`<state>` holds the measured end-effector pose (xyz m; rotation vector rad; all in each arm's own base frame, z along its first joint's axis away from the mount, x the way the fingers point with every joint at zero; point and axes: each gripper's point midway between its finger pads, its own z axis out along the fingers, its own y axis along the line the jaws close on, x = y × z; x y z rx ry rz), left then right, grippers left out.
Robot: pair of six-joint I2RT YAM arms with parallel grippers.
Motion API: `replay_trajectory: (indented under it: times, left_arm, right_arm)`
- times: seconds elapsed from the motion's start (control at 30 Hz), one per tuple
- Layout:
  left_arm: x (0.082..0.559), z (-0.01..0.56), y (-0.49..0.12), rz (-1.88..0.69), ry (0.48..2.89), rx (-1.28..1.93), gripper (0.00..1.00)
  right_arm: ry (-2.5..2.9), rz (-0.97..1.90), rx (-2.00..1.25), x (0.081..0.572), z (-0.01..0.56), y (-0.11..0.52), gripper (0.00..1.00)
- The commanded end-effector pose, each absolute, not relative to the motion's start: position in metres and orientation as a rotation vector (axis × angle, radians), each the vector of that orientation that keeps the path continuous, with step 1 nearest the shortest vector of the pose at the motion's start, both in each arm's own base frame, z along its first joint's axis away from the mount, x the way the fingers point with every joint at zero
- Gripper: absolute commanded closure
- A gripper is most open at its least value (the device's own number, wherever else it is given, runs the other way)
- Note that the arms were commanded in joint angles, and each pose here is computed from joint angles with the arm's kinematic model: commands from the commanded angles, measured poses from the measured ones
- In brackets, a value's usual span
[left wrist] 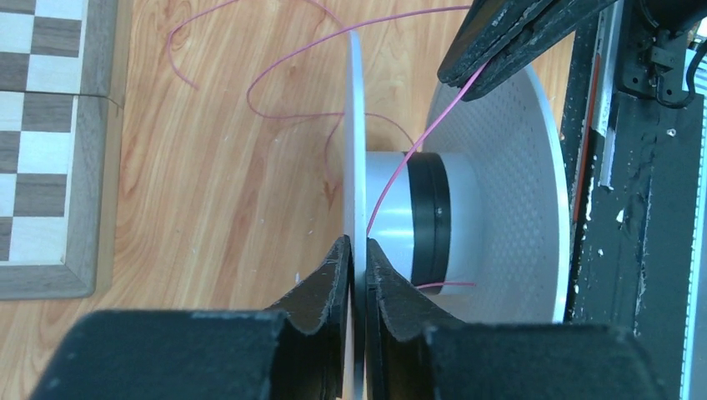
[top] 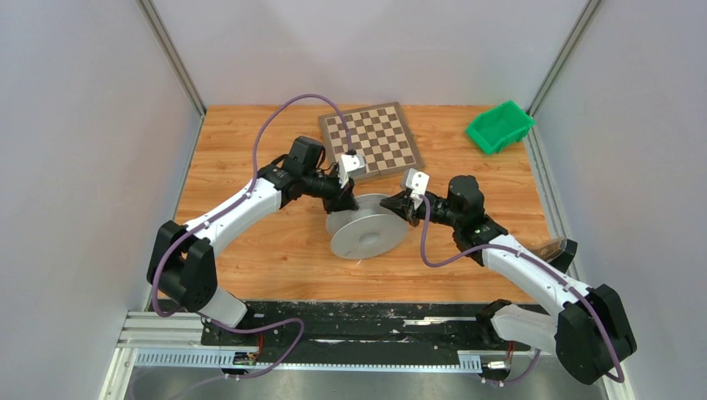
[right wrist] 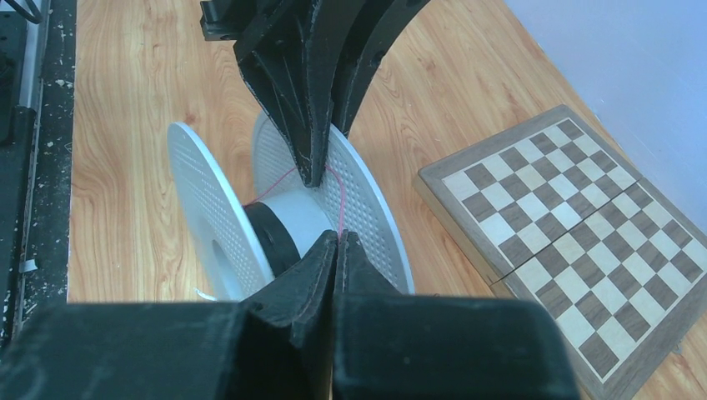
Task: Wrap the cables
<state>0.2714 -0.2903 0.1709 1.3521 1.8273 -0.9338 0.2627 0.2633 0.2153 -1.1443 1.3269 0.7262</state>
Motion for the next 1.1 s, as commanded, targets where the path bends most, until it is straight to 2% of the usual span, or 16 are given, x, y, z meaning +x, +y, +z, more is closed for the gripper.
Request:
replay_trajectory:
  times: [0.0,0.13,0.33,0.47,0.6,0.67,0.77,0.9,1.07]
  left_arm:
    - [0.267,0.167,-0.288,-0.945,1.851,1.359,0.88]
    - [0.266,0.162,-0.287,-0.946,1.871,1.365,1.0]
    - [0.263,0.167,-0.287,-0.967,1.875,1.352,1.0]
    - [0.264,0.182,-0.282,-0.942,1.938,1.267,1.0]
    - [0.281,0.196,-0.263,-0.768,2.054,1.042,1.0]
    - [0.278,0.206,-0.255,-0.738,2.08,0.994,1.0]
    - [0.279,0.225,-0.238,-0.653,2.112,0.877,1.0]
    - [0.284,0.251,-0.213,-0.53,2.106,0.662,1.0]
    - [0.281,0.286,-0.196,-0.513,1.997,0.486,1.0]
  right_arm:
    - [1.286,0.735,-1.15,0.261,0.222,0.266,1.0]
    - [1.295,0.746,-1.145,0.26,0.221,0.267,1.0]
    - [1.312,0.758,-1.127,0.26,0.222,0.267,0.99]
    - [1.41,0.788,-1.004,0.267,0.24,0.265,0.84]
    - [1.624,0.725,-0.716,0.291,0.247,0.244,0.75]
    - [1.651,0.739,-0.674,0.285,0.252,0.24,0.65]
    - [1.601,0.785,-0.665,0.269,0.268,0.236,0.57]
    - [1.571,0.808,-0.569,0.256,0.287,0.225,0.56]
    - [1.63,0.893,-0.35,0.243,0.302,0.211,0.58]
